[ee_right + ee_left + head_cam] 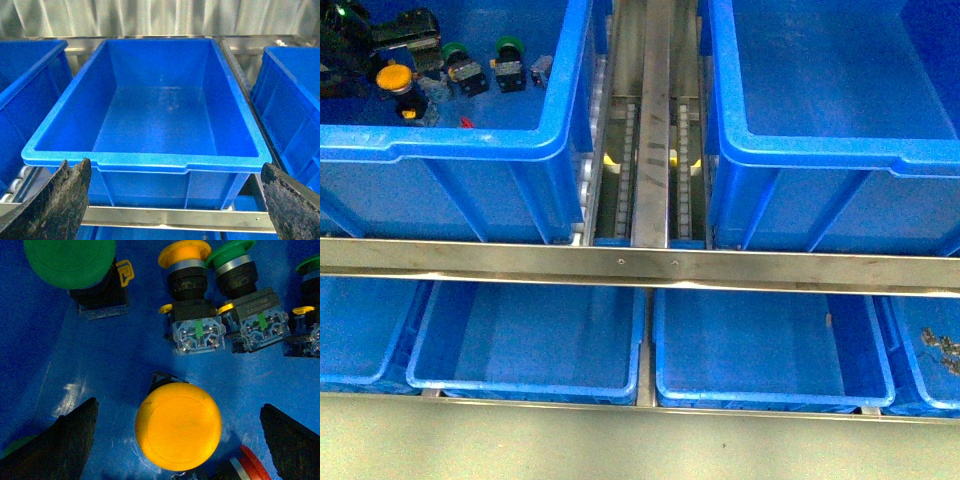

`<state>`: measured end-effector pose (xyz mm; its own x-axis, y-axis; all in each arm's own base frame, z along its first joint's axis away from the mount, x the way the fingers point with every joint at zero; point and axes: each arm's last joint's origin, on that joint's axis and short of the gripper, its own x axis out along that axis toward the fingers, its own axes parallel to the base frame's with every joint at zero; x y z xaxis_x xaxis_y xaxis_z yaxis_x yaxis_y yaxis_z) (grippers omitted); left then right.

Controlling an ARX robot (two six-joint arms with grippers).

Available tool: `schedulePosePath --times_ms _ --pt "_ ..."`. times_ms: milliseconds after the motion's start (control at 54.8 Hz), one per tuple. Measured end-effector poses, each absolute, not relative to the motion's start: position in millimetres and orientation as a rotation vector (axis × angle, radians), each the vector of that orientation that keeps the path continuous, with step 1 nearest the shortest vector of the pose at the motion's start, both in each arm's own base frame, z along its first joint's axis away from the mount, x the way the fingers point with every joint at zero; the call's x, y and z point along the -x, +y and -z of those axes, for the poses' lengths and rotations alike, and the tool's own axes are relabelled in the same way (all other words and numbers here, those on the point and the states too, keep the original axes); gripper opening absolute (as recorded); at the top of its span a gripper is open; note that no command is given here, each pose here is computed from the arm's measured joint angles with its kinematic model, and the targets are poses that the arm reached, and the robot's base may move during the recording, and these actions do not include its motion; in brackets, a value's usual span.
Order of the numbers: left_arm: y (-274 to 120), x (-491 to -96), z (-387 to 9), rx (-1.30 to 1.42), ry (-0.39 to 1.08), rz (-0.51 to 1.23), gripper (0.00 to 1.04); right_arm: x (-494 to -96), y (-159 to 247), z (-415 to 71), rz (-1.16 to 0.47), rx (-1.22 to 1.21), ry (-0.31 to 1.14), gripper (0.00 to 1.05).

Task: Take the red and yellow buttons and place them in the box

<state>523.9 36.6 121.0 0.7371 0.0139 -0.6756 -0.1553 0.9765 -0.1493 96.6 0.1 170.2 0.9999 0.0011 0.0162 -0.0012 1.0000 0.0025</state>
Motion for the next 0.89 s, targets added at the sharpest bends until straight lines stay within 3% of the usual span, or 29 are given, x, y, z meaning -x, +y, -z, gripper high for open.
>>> schedulePosePath --times_ms 329,402,475,694,895 --pt "38.4 -526.6 -124.7 0.201 0.732 -0.081 0.97 -96.6 0.1 -170.1 -0.001 -0.003 -0.016 0.98" --pt "38.4 -526.8 -124.4 0.2 0.735 -0.08 0.89 -96.6 0.1 -170.1 -0.001 -0.003 -0.016 0.98" --pt "38.4 -527.7 -121.6 0.201 0.741 -0.078 0.73 -96.6 0.1 -170.2 -0.001 -0.003 -0.016 0.98" --pt "38.4 -527.3 -116.9 0.202 0.759 -0.079 0.38 -96.6 0.1 -170.2 -0.001 -0.003 -0.016 0.98" --pt "39.4 -528.0 -117.6 0.204 0.758 -0.081 0.35 -96.6 0.1 -170.1 -0.001 -0.003 -0.016 0.98"
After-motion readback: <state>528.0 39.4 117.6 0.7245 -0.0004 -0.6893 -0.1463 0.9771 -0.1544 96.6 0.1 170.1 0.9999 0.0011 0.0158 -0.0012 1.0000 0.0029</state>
